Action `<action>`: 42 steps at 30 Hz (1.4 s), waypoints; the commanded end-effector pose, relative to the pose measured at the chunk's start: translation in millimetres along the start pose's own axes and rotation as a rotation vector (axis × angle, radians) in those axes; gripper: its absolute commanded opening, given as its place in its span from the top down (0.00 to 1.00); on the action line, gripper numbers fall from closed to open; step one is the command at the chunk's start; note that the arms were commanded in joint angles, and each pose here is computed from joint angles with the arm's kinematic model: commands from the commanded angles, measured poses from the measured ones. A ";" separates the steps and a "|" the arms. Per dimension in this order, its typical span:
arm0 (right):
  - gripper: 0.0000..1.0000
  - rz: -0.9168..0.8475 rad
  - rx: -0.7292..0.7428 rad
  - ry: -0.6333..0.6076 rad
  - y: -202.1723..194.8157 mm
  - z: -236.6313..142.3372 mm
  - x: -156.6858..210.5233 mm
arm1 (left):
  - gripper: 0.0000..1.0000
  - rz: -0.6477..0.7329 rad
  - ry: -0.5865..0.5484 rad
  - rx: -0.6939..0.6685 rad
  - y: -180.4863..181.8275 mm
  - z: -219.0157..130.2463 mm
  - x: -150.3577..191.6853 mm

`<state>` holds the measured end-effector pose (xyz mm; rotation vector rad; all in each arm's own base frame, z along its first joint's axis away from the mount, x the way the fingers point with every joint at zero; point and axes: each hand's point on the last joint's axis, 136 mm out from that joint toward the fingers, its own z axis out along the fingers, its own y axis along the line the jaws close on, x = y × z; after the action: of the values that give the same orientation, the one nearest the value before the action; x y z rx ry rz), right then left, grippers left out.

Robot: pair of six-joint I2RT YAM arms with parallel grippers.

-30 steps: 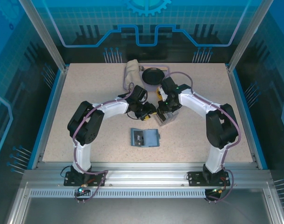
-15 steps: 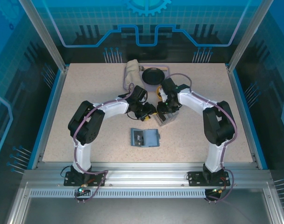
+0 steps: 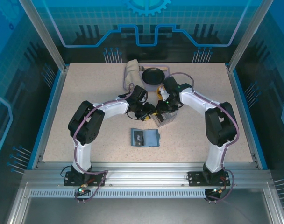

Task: Put the credit cards into the card holder
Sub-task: Pick up the credit card from the storage box.

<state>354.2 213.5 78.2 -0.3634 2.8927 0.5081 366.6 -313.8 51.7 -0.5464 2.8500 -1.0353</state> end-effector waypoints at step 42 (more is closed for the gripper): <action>0.86 0.109 -0.166 -0.051 1.6 -24.6 -10.9 | 0.56 -0.004 0.018 -0.003 -1.5 -1.4 3.1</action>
<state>359.7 214.1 90.2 -0.2525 2.8706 0.7318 366.5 -313.8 51.7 -0.5466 2.8503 -1.0350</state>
